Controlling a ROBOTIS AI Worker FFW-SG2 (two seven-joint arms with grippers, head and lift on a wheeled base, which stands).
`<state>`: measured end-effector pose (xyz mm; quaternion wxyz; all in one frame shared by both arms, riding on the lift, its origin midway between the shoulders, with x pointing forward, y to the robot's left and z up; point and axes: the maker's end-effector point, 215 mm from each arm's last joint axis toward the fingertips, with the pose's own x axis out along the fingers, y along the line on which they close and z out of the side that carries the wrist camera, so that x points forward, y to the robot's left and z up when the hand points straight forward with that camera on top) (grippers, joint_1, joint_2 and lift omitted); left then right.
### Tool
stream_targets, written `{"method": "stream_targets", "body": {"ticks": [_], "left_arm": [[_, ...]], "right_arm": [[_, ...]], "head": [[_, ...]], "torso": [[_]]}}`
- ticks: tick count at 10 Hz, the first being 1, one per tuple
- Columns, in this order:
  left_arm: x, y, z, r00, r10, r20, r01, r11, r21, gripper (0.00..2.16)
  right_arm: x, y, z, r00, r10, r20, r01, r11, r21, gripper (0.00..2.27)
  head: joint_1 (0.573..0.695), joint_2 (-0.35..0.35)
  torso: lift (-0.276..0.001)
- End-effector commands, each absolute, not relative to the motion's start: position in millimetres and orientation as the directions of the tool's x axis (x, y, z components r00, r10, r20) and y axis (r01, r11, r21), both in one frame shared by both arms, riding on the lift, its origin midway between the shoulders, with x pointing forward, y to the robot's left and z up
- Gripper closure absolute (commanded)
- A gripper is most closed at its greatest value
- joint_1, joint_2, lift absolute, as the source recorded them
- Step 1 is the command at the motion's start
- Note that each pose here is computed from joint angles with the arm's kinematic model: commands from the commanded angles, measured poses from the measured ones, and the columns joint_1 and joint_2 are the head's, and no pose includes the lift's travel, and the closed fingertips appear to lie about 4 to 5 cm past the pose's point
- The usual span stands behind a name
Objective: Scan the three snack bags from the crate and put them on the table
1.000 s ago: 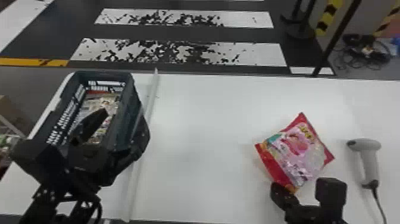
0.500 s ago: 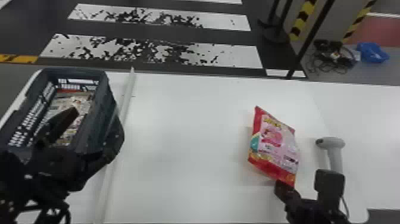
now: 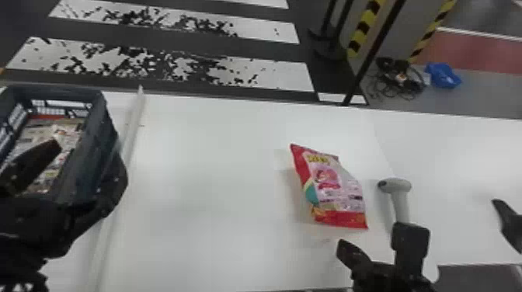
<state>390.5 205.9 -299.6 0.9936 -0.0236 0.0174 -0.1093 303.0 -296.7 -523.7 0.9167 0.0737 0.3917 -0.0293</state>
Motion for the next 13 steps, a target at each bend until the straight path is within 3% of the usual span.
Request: {"method": "stream_targets", "body": {"ticks": [1, 4, 6, 10, 13], "left_arm": [[391.0, 204.8, -298.2, 0.975, -0.219, -0.026, 0.217, 0.975, -0.052, 0.04], [386.4, 203.5, -291.5, 0.975, -0.223, -0.007, 0.223, 0.974, -0.045, 0.04], [387.0, 201.4, -285.0, 0.974, -0.228, 0.006, 0.228, 0.973, -0.042, 0.04], [387.6, 198.6, -281.0, 0.971, -0.239, 0.013, 0.239, 0.97, -0.044, 0.04], [388.3, 200.8, -281.7, 0.971, -0.239, 0.014, 0.24, 0.97, -0.05, 0.04]], "right_arm": [[298.3, -287.6, -499.0, 0.694, 0.026, -0.719, 0.088, 0.989, 0.121, 2.13], [373.5, -315.6, -443.4, 0.815, -0.045, -0.578, 0.099, 0.993, 0.062, 2.13], [418.0, -340.0, -426.9, 0.881, -0.071, -0.468, 0.104, 0.994, 0.045, 2.13], [449.9, -325.1, -451.2, 0.91, -0.064, -0.41, 0.082, 0.996, 0.025, 2.13], [451.4, -283.4, -468.8, 0.924, -0.036, -0.38, 0.04, 0.999, 0.002, 2.13]], "head": [[0.695, -0.158], [0.695, -0.149], [0.695, -0.167], [0.695, -0.202], [0.695, -0.155]], "torso": [[-0.094], [-0.094], [-0.094], [-0.094], [-0.094]]}}
